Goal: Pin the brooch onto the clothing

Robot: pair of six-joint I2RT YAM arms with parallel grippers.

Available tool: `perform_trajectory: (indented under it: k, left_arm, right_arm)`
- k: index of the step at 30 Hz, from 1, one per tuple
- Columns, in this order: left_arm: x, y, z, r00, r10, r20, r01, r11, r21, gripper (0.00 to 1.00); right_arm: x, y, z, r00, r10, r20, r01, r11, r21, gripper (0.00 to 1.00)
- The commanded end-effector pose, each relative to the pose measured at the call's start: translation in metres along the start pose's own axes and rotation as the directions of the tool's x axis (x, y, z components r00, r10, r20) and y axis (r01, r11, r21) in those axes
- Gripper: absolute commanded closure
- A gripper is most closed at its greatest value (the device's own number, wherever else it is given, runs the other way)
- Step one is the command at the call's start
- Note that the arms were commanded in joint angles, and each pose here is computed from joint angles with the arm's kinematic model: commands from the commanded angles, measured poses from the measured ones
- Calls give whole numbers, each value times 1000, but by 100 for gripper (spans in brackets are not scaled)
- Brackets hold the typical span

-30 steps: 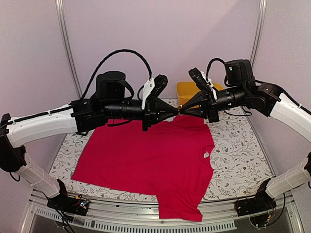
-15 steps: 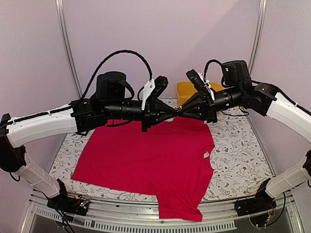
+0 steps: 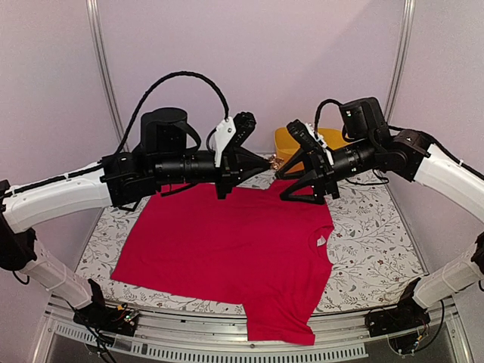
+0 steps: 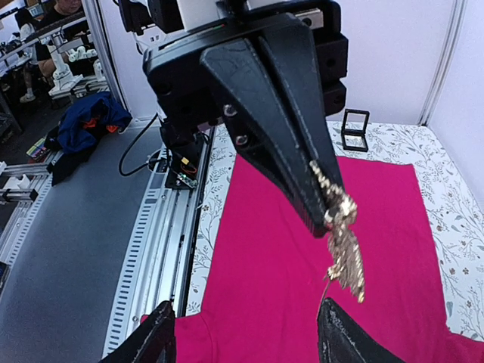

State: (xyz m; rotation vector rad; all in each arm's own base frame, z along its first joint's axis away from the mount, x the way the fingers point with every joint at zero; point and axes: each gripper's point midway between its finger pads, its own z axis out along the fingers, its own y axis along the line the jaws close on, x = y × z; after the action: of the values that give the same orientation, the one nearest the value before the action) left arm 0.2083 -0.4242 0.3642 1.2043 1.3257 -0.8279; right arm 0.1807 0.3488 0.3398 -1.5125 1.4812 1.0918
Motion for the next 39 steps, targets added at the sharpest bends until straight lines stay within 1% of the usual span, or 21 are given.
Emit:
perform_trajectory:
  k: [1, 6, 10, 12, 15, 18, 23, 26, 27, 31, 33, 34, 37, 39]
  left_arm:
    - [3, 8, -11, 994, 98, -53, -102, 991, -86, 100]
    - [7, -3, -14, 979, 186, -82, -192, 979, -71, 100]
    - [1, -12, -17, 981, 182, -60, -184, 983, -29, 100]
    - [0, -16, -16, 986, 161, -52, -162, 987, -4, 100]
    - [-2, -20, -11, 993, 108, -54, -106, 994, 31, 100]
    - [0, -22, -5, 995, 67, -79, -63, 996, 59, 100]
    - [1, -22, 0, 996, 36, -85, -30, 997, 66, 100]
    - [0, -25, 1, 996, 30, -80, -23, 996, 82, 100]
    - [-1, -25, 1, 997, 29, -78, -22, 996, 86, 100]
    - [0, -26, 2, 996, 28, -82, -20, 996, 91, 100]
    - [0, -25, 2, 996, 26, -83, -19, 996, 89, 100]
    - [-1, -25, 2, 997, 26, -79, -19, 996, 88, 100]
    - [-3, -24, 0, 997, 25, -72, -19, 996, 82, 100]
    - [-3, -24, 0, 997, 25, -74, -19, 997, 80, 100]
  right_arm:
    - [-2, 8, -22, 998, -56, -27, 58, 995, 82, 37]
    - [-8, -11, -36, 998, -57, -40, 65, 968, 244, 36]
    - [-23, -24, -45, 997, -83, -7, 81, 939, 334, 38]
    - [-32, -28, -48, 995, -100, 24, 85, 929, 359, 43]
    - [-47, -14, -42, 988, -132, 82, 105, 957, 269, 52]
    - [-50, -5, -35, 986, -135, 100, 114, 975, 191, 56]
    - [-39, 1, -23, 992, -103, 75, 95, 990, 103, 58]
    - [-33, 0, -18, 995, -82, 64, 77, 994, 82, 62]
    - [-33, 1, -17, 994, -81, 68, 75, 994, 76, 66]
    - [-37, 4, -16, 993, -84, 87, 79, 996, 51, 75]
    - [-37, 3, -15, 993, -82, 88, 78, 996, 50, 81]
    - [-35, 2, -14, 993, -77, 84, 74, 996, 47, 81]
    - [-30, 0, -11, 996, -63, 67, 60, 997, 44, 77]
    - [-26, -1, -9, 997, -53, 56, 51, 998, 44, 77]
